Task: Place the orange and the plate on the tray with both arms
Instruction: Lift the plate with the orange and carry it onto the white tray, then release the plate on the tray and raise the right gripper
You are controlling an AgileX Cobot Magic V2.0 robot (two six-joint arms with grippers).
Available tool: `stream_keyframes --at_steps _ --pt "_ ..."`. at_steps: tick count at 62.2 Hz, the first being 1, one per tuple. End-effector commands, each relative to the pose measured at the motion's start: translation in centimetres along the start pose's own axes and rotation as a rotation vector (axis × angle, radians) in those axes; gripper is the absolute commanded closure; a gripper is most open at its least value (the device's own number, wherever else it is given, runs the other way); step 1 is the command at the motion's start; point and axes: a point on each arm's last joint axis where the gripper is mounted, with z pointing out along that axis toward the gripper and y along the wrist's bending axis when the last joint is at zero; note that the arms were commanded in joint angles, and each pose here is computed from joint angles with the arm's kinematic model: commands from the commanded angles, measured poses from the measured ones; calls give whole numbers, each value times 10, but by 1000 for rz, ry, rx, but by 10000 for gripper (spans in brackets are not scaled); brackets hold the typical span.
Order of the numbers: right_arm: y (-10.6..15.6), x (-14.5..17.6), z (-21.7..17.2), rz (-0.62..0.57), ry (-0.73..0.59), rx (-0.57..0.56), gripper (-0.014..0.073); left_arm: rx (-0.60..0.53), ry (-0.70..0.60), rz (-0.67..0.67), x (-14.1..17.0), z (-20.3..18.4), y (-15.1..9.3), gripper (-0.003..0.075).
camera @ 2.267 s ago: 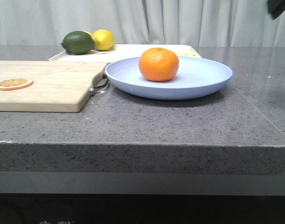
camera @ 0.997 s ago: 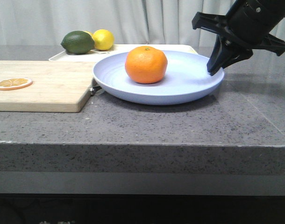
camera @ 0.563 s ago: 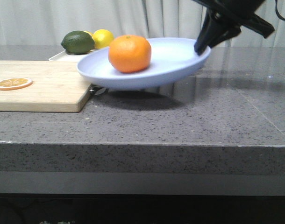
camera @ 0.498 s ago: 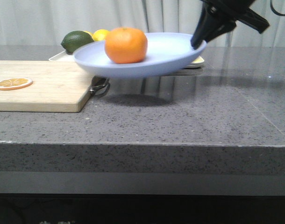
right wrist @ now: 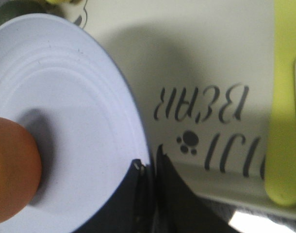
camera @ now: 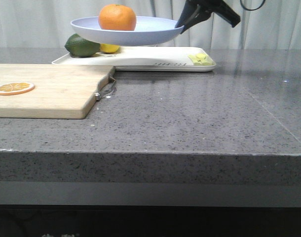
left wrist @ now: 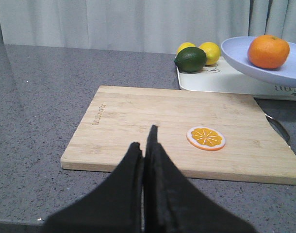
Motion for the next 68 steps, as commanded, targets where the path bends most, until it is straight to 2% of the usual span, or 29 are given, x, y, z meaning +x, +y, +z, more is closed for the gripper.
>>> stream_keyframes --at_steps 1,11,30,46,49,60,68 --pt "27 -24 -31 31 -152 -120 655 10 -99 -12 -15 -2 -1 738" --pt "21 -33 -10 64 -194 -140 655 10 -99 -12 -15 -2 -1 738" --pt "-6 -44 2 123 -244 -92 655 10 -99 -12 -15 -2 -1 738" --pt "-8 -48 3 116 -282 -91 648 10 -99 -12 -15 -2 -1 738" --pt "-8 -48 3 116 -285 -92 626 10 -99 -12 -15 -2 -1 738" --pt "-10 -47 6 119 -278 -88 424 10 -99 -12 -15 -2 -1 738" --pt "-10 -47 6 119 -280 -89 389 10 -99 -12 -15 -2 -1 738"
